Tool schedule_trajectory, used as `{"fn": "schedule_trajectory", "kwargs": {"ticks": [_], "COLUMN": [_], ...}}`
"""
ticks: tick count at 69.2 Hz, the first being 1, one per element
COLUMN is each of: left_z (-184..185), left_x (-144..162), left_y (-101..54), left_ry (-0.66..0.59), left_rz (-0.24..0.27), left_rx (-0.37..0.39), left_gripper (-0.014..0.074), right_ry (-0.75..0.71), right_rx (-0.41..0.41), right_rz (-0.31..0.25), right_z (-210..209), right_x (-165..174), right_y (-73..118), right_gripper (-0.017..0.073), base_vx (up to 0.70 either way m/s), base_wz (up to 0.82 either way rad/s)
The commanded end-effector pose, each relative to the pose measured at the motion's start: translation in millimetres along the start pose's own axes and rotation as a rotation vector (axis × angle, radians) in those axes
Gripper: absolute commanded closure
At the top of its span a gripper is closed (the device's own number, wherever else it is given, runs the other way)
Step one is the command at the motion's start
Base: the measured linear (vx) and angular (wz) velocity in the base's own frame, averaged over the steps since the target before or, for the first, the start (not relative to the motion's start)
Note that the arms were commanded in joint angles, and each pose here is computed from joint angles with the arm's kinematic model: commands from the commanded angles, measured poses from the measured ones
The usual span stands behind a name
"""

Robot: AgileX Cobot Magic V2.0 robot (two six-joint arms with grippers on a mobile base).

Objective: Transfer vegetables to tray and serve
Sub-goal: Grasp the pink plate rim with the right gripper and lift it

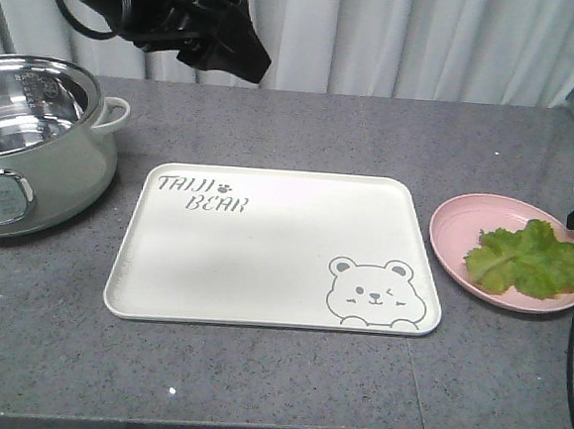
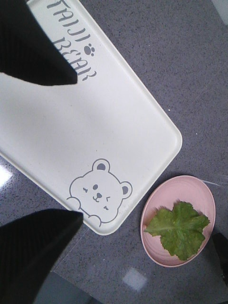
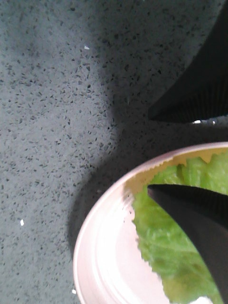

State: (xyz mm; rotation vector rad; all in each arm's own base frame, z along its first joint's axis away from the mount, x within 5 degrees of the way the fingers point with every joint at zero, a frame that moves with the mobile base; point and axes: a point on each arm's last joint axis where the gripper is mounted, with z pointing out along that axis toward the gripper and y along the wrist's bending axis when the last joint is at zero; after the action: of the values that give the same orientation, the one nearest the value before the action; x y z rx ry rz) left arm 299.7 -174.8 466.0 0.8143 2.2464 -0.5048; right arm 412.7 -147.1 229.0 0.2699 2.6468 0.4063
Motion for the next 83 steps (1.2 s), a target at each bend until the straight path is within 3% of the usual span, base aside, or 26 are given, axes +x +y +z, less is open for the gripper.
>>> {"fn": "schedule_trajectory", "kwargs": {"ticks": [1, 30, 57, 83], "left_z": [-26.5, -26.5, -26.5, -26.5], "left_x": [-6.1, -6.0, -6.0, -6.0], "left_y": [-10.5, -10.4, -10.4, -10.3], "left_ry": [-0.091, -0.091, -0.091, -0.091], "left_rz": [0.011, 0.011, 0.011, 0.011], "left_rx": [0.012, 0.011, 0.011, 0.010], "left_gripper": [0.0080, 0.0080, 0.0080, 0.0080], "right_ry": [-0.099, -0.071, -0.047, -0.097], "right_rx": [-0.002, -0.025, -0.046, -0.125], "right_rz": [-0.031, -0.011, 0.001, 0.042], "right_z": [-22.3, -7.1, -1.6, -11.2], "right_x": [-12.7, -10.9, -8.8, -13.3], "right_y": [8.1, 3.2, 2.7, 12.1], "right_gripper": [0.0257, 0.0279, 0.0575, 0.0566], "base_vx": [0.00, 0.00, 0.00, 0.00], "base_wz": [0.00, 0.00, 0.00, 0.00]}}
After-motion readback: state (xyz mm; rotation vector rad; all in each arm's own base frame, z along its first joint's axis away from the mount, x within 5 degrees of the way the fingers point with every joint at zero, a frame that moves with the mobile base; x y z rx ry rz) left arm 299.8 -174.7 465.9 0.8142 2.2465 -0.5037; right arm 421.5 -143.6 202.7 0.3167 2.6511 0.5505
